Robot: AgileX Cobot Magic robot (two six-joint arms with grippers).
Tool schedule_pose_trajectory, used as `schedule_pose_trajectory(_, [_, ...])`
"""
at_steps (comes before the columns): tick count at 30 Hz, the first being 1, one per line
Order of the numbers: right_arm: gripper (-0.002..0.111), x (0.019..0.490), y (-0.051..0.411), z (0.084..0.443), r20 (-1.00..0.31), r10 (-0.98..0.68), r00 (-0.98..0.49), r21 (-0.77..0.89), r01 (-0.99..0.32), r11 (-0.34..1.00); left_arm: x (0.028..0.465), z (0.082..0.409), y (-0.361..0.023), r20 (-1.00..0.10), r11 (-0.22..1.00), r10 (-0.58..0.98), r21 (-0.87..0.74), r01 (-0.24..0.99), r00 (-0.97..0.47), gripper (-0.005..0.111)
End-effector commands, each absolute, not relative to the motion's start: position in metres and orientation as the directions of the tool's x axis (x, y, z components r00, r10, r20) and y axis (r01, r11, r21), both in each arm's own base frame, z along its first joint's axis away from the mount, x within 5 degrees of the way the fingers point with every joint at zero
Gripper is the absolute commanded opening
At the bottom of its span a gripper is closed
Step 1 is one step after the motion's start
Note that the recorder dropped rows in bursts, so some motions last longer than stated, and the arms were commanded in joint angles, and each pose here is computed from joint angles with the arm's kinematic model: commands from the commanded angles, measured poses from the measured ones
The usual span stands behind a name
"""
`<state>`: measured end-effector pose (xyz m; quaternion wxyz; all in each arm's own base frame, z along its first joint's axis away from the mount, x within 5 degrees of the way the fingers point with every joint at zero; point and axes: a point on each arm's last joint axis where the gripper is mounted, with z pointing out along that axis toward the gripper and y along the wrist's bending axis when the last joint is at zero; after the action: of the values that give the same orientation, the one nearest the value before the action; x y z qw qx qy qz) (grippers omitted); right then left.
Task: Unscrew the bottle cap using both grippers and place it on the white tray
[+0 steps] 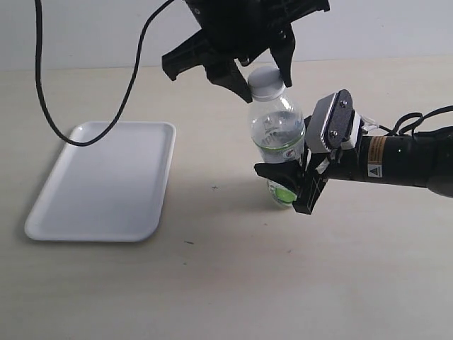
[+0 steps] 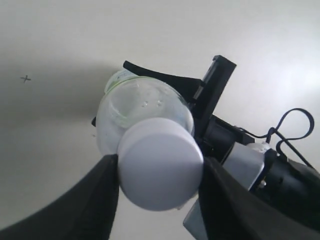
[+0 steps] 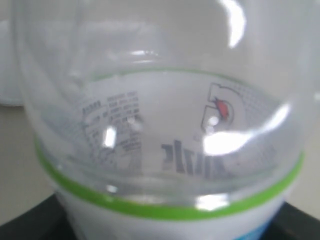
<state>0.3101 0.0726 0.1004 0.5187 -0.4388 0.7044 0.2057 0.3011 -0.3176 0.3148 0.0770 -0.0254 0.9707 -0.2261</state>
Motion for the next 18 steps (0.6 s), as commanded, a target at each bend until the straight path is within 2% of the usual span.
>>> schedule_pose_trajectory(1, [0.0,0.3077,0.0719,0.0968,-0.887,-0.457,-0.068,-0.19,-0.848,0.495,0.3072,0.3209,-0.3191,-0.089,0.831,-0.23,-0.535,-0.148,-0.969,0.0])
schedule_pose_trajectory(8, [0.0,0.3078,0.0717,0.0964,-0.885,-0.46,-0.07,-0.191,-0.847,0.496,0.3106,0.3253,-0.3244,-0.09,0.78,-0.271,-0.604,-0.164,-0.959,0.0])
schedule_pose_trajectory(10, [0.0,0.3078,0.0717,0.0964,-0.885,-0.46,-0.07,-0.191,-0.847,0.496,0.3106,0.3253,-0.3244,-0.094,0.782,-0.265,-0.604,-0.156,-0.96,0.004])
schedule_pose_trajectory(13, [0.0,0.3078,0.0717,0.0964,-0.885,-0.46,-0.07,-0.191,-0.847,0.496,0.3105,0.3252,-0.3243,-0.112,0.79,-0.24,-0.599,-0.127,-0.964,0.026])
schedule_pose_trajectory(18, [0.0,0.3078,0.0717,0.0964,-0.885,-0.46,-0.07,-0.191,-0.847,0.496,0.3104,0.3251,-0.3243,-0.162,0.809,-0.169,-0.586,-0.043,-0.972,0.083])
